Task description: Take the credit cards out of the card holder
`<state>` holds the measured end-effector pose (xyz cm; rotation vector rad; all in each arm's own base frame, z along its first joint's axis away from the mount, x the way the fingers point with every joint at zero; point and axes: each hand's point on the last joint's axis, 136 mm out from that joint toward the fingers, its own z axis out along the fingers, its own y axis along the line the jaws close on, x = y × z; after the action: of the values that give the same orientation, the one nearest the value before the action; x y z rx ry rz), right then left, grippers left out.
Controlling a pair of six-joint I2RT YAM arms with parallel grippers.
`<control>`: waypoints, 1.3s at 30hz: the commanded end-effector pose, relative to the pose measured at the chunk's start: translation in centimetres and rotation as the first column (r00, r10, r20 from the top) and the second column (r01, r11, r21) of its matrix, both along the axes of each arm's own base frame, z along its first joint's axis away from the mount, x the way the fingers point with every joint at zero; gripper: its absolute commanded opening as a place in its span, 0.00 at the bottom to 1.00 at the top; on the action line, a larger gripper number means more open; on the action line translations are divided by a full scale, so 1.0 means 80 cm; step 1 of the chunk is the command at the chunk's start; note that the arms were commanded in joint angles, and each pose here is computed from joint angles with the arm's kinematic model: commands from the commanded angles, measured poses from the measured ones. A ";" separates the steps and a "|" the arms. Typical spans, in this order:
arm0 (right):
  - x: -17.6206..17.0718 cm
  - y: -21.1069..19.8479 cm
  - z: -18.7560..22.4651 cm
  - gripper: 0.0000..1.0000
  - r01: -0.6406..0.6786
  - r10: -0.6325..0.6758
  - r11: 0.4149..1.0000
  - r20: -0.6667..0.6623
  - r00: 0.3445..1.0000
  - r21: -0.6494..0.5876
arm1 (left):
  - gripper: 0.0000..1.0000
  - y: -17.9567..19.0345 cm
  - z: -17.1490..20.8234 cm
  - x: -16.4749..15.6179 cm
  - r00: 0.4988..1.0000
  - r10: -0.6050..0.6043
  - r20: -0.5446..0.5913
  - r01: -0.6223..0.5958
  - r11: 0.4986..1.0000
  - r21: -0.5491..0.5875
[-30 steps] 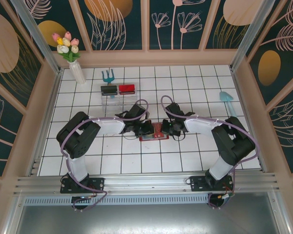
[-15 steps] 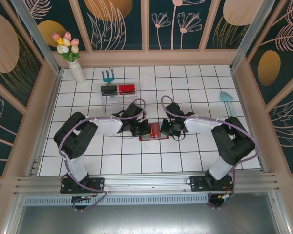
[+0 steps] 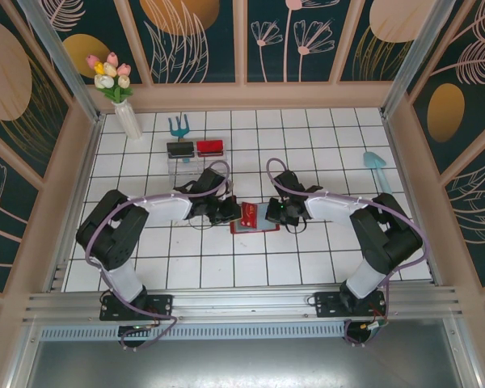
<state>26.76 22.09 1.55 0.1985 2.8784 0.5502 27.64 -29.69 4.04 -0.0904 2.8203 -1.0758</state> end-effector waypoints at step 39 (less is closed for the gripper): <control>0.104 -0.027 0.242 0.86 0.032 -0.080 0.994 0.512 0.855 0.102 | 0.00 0.111 0.303 0.133 0.645 0.704 0.299 -0.723 0.688 -0.061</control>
<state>33.94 20.72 18.28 0.1170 2.3995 0.6249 37.04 -23.30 29.06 -0.6933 2.2016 -0.8865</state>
